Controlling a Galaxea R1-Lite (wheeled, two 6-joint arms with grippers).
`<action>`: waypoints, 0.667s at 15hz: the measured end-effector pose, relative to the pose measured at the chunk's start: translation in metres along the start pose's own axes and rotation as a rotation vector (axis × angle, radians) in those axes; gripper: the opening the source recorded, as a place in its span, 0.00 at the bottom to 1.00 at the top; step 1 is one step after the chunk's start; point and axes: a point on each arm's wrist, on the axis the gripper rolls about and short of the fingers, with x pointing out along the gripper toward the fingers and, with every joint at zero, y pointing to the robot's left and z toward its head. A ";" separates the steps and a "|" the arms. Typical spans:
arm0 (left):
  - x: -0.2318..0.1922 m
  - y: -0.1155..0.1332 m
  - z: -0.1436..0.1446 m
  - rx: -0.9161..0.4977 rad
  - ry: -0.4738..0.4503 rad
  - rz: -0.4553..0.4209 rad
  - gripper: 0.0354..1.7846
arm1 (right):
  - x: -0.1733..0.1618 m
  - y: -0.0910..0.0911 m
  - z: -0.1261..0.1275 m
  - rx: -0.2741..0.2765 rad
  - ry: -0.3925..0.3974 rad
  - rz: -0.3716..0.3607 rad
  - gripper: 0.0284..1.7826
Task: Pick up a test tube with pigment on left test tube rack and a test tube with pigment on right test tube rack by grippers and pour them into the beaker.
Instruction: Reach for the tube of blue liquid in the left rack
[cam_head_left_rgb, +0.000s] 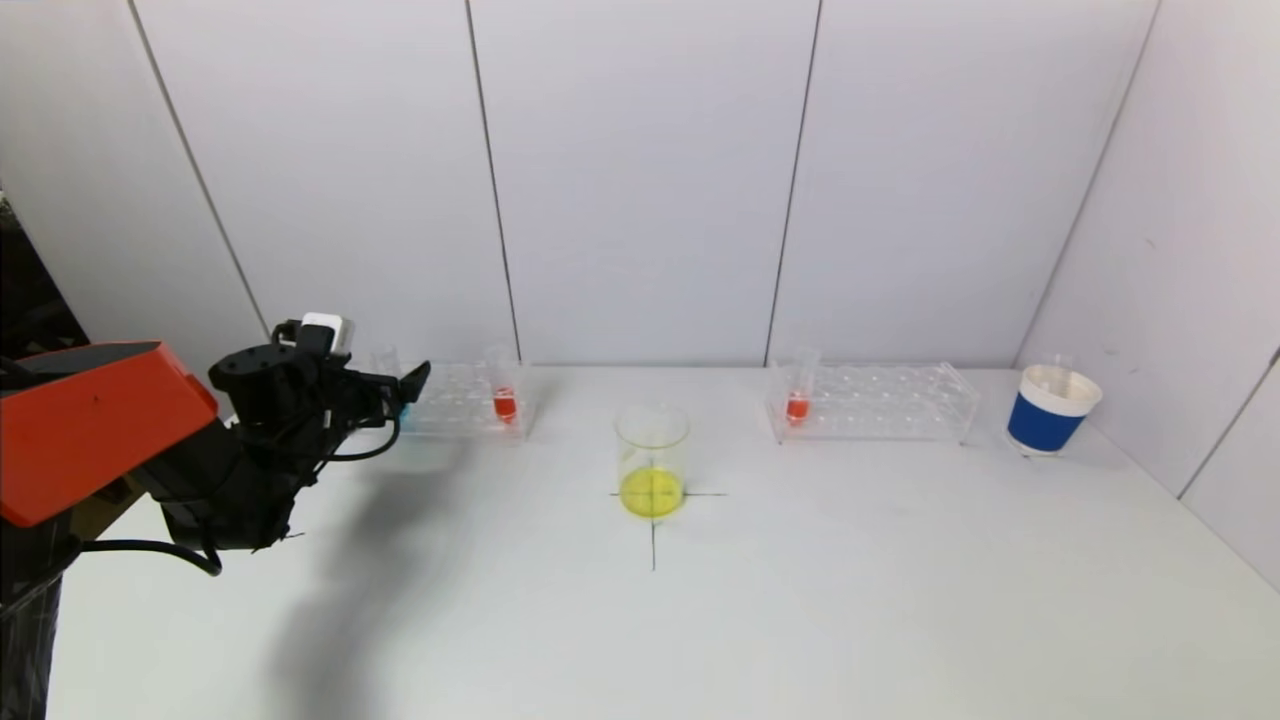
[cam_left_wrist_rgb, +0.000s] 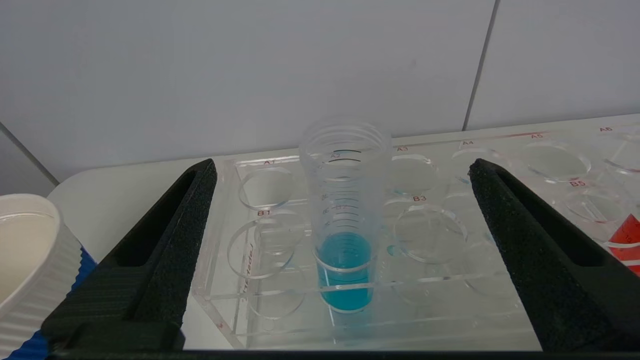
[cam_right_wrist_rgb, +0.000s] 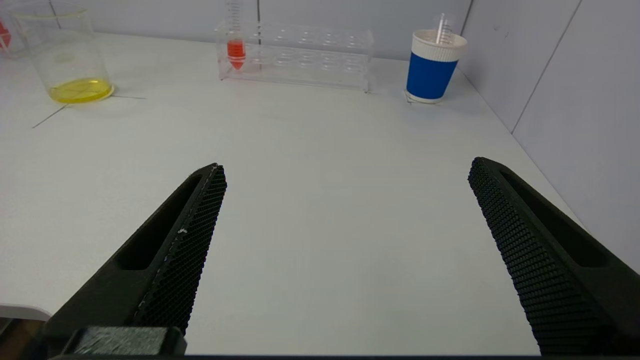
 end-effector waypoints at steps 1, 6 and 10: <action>0.000 0.000 0.000 0.000 -0.001 0.000 0.99 | 0.000 0.000 0.000 0.000 0.000 0.000 0.99; 0.001 0.000 0.001 0.001 -0.006 0.001 0.99 | 0.000 0.000 0.000 0.000 0.000 0.000 0.99; 0.001 -0.001 0.002 0.001 -0.006 -0.002 0.88 | 0.000 0.000 0.000 0.000 0.000 0.000 0.99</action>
